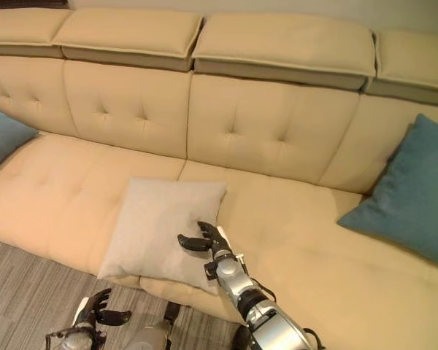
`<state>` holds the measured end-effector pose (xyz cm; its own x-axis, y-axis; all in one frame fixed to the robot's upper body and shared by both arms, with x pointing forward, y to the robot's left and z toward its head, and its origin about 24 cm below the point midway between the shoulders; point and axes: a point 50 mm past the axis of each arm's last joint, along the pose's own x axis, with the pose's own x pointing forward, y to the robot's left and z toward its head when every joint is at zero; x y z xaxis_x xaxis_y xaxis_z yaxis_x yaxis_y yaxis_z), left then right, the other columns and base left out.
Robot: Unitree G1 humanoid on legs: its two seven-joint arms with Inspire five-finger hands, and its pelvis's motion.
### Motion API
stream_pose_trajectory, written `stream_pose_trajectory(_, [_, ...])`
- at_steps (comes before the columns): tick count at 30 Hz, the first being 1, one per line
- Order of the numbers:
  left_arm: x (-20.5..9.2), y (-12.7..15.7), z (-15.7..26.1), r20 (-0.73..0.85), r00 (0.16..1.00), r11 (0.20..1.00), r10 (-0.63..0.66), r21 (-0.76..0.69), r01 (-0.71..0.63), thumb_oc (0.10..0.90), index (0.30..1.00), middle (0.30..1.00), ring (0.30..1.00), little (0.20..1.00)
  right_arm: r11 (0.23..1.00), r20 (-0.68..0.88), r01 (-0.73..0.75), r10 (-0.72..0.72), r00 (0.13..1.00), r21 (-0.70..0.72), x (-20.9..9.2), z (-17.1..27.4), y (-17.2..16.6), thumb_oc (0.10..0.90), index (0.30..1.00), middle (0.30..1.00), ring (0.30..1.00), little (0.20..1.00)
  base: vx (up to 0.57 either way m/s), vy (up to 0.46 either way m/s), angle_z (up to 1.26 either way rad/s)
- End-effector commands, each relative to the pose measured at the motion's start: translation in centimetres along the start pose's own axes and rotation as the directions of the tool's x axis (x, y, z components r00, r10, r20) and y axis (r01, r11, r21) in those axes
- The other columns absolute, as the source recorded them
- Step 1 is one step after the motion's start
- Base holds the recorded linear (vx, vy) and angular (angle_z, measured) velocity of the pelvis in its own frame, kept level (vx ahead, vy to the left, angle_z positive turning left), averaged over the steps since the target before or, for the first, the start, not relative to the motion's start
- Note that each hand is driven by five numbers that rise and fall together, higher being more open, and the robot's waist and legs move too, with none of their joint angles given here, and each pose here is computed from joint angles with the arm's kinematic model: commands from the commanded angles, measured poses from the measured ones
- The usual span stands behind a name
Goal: Pick up all the scattered cushions and arrange them neatly on the sofa.
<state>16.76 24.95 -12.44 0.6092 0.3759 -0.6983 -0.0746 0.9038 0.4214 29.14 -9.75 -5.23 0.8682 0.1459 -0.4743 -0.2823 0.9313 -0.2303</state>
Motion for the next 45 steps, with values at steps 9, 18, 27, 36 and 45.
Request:
stream_pose_trajectory(9, [-2.2, 5.7, 14.7, 0.606, 0.784, 0.988, 0.139, -0.144, -0.064, 0.8, 0.9, 0.9, 0.9, 0.9, 0.948, 0.114, -0.188, 0.224, 0.968, -0.258, 0.1, 3.8, 6.3, 0.4, 0.3, 0.3, 0.3, 0.3, -0.01, -0.006, 0.1])
stream_pose_trajectory(18, [-3.9, 19.2, 19.0, 0.65, 0.535, 0.743, 0.54, -0.071, -0.665, 0.8, 0.9, 0.9, 0.9, 0.9, 0.927, 0.131, -0.158, 0.213, 0.968, -0.34, -0.3, 2.7, 6.1, 0.4, 0.3, 0.3, 0.3, 0.3, -0.01, 0.005, -0.02])
stream_pose_trajectory(27, [-4.1, 21.1, 18.8, 0.626, 0.54, 0.7, 0.562, -0.013, -0.714, 0.8, 0.9, 0.9, 0.9, 0.9, 0.949, 0.059, -0.065, 0.087, 0.994, -0.309, -1.1, -1.3, 1.8, 0.4, 0.3, 0.3, 0.3, 0.3, 0.03, 0.001, -0.14])
stream_pose_trajectory(36, [-1.9, 17.6, 16.3, 0.553, 0.64, 0.764, 0.533, 0.009, -0.645, 0.8, 0.9, 0.9, 0.9, 0.9, 0.963, 0.304, 0.209, -0.15, 0.941, -0.17, -3.3, 1.8, -4.9, 0.8, 0.9, 0.9, 0.9, 0.9, 0.0, -0.006, -0.2])
stream_pose_trajectory(45, [-3.3, 16.1, 18.4, 0.65, 0.586, 0.742, 0.483, 0.052, -0.669, 0.8, 0.9, 0.9, 0.9, 0.9, 0.985, 0.286, 0.169, -0.175, 0.942, 0.048, -1.8, 4.5, -4.1, 0.8, 0.9, 0.9, 0.9, 0.9, -0.04, -0.016, -0.17])
